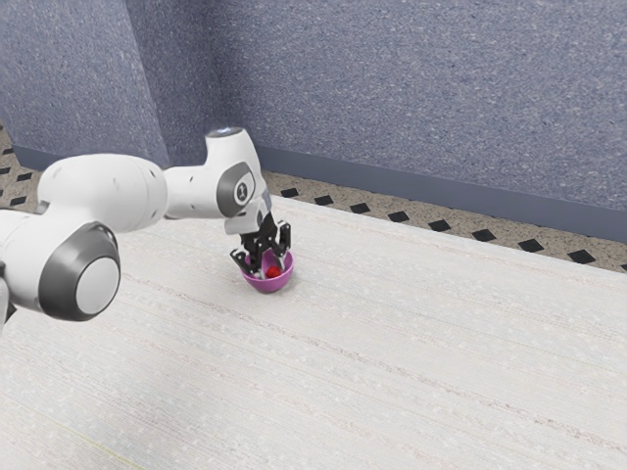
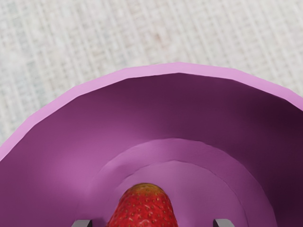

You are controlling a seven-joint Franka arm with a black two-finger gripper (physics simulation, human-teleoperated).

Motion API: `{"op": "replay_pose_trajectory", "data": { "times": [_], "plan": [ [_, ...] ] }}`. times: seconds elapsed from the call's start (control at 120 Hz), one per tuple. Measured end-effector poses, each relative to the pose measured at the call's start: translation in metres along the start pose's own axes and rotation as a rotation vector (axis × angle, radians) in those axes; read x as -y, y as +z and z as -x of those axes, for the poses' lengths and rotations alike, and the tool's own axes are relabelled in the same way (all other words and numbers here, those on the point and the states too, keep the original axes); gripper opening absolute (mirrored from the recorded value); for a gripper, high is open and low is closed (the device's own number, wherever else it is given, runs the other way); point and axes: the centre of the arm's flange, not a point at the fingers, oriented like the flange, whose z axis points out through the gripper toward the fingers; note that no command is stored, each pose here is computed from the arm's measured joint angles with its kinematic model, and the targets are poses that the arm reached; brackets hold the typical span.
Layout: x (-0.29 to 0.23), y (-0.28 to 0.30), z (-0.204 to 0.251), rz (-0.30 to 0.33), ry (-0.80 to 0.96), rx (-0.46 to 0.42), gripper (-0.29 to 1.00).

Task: Take strawberry from the bowl

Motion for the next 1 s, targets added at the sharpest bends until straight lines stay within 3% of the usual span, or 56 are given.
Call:
{"op": "replay_pose_trajectory", "data": {
  "times": [0.3, 0.417, 0.608, 0.808, 1.0],
  "plan": [
    [-0.001, -0.001, 0.0, -0.001, 0.006, -0.003, 0.34],
    [-0.002, -0.005, 0.0, -0.004, 0.004, 0.0, 0.15],
    [-0.003, -0.025, -0.006, -0.026, 0.006, 0.003, 0.07],
    [-0.03, -0.091, -0.073, -0.026, 0.053, 0.004, 0.04],
    [-0.023, -0.085, -0.162, 0.01, 0.139, -0.001, 0.03]
  ]
}}
